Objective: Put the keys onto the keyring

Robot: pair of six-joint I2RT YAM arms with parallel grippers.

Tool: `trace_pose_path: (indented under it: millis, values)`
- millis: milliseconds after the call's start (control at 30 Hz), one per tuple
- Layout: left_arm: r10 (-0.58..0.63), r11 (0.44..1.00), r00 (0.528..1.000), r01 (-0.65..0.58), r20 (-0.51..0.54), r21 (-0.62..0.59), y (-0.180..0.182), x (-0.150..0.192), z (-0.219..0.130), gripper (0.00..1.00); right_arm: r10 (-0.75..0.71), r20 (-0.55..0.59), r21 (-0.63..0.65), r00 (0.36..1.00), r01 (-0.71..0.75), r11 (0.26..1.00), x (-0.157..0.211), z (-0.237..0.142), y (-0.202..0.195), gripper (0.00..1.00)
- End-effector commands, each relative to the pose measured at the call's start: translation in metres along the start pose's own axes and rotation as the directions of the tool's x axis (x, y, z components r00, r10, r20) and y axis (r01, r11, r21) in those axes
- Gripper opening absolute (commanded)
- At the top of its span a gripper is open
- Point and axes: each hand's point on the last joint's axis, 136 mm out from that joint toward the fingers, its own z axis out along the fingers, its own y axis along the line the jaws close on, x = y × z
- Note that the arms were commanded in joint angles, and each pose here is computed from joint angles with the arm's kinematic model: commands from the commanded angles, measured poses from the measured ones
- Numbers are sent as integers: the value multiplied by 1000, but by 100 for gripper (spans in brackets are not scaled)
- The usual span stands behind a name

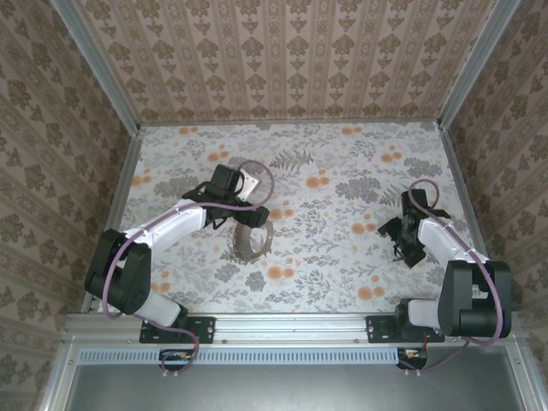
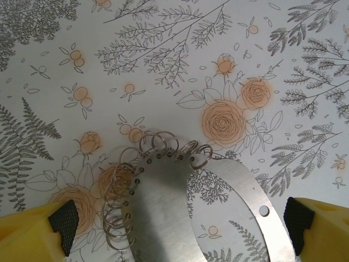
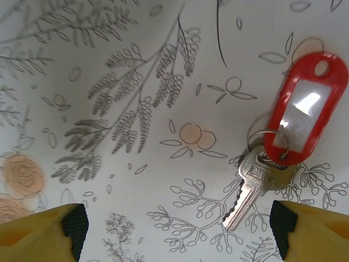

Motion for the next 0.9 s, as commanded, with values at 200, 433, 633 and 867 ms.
trace_pose_path:
  millis: [200,433,633,867]
  values:
    - [90,992,996,-88,17,-87,4,-2,-4,100,-49,-57,-31,997,47,998,9,17,12,87]
    - [131,979,991,-130,-4,-158,10,4,-3,100,-143,-9,-71,990,142,987,8,11,36,87]
    - [143,976,990,-143,-14,-167,10,7,-1,100,-125,74,25,989,124,992,-9,-12,19,81]
    - [158,972,987,-159,-24,-170,9,9,2,100,-99,113,14,989,98,995,-18,-12,13,76]
